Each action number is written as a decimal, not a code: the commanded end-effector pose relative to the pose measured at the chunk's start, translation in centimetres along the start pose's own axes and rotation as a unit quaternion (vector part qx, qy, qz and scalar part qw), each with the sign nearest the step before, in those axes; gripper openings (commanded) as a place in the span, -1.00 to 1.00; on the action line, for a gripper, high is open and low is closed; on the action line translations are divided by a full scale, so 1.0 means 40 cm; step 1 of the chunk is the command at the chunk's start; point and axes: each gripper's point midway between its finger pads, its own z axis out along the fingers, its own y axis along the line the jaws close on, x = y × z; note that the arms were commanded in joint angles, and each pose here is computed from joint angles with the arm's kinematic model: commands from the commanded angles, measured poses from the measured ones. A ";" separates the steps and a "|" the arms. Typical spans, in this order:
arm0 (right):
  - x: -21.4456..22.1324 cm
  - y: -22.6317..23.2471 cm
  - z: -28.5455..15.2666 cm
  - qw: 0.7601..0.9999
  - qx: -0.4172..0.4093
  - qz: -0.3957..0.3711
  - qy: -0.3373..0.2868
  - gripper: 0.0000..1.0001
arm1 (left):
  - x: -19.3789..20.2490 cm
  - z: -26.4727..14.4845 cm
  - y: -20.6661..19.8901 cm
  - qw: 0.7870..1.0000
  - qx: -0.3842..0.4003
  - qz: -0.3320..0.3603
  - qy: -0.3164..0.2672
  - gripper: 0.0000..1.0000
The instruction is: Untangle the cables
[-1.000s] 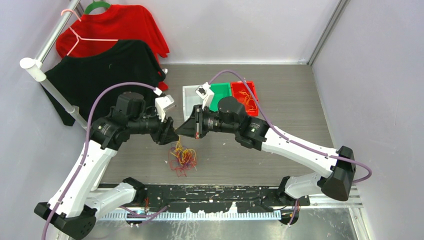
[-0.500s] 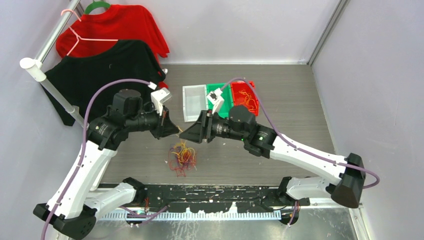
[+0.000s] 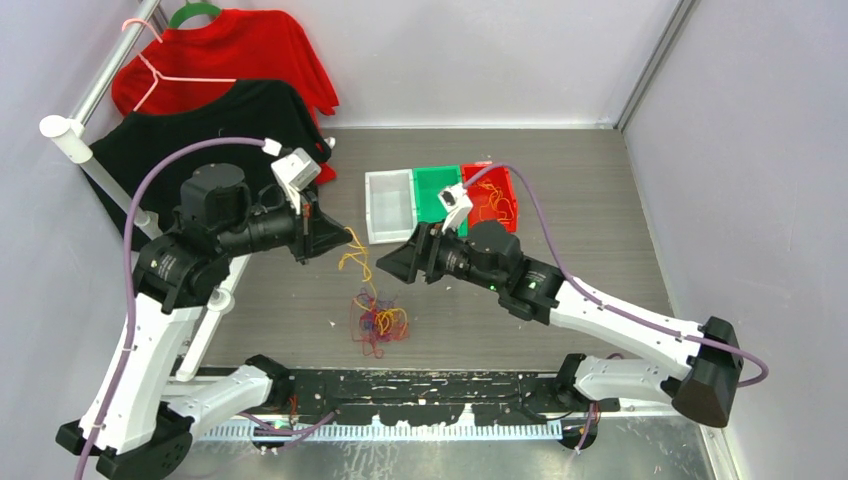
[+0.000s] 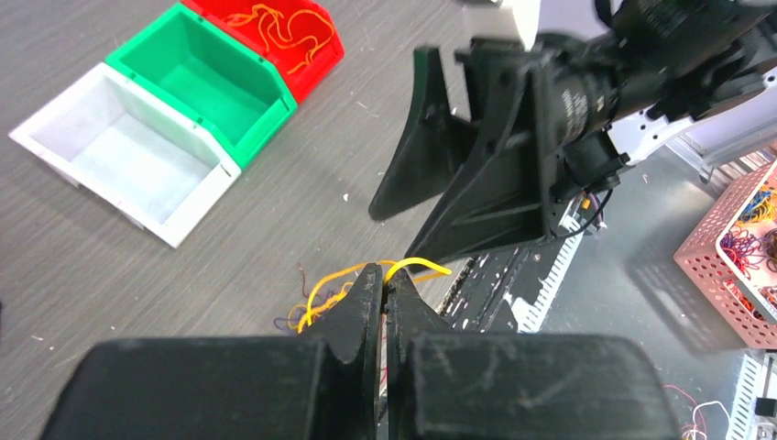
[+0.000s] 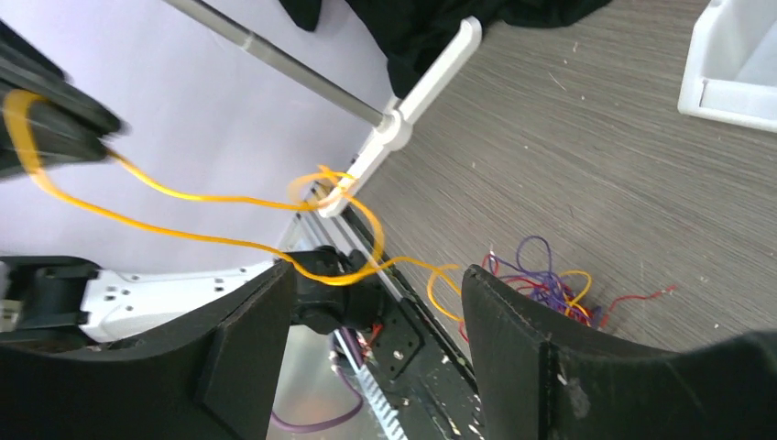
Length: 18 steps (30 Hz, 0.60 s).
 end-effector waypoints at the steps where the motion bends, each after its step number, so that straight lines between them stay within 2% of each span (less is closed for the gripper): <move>1: -0.019 0.047 0.017 0.998 -0.029 -0.048 -0.021 0.45 | -0.092 -0.034 -0.029 0.998 0.004 0.024 -0.056 -1.00; 9: 0.015 0.088 0.047 0.992 -0.092 -0.071 -0.050 0.51 | -0.170 -0.065 -0.024 0.994 -0.026 0.039 -0.101 -1.00; 18: 0.036 0.062 0.143 0.993 -0.059 -0.090 -0.042 0.47 | -0.239 -0.099 -0.046 0.989 -0.028 0.058 -0.133 -1.00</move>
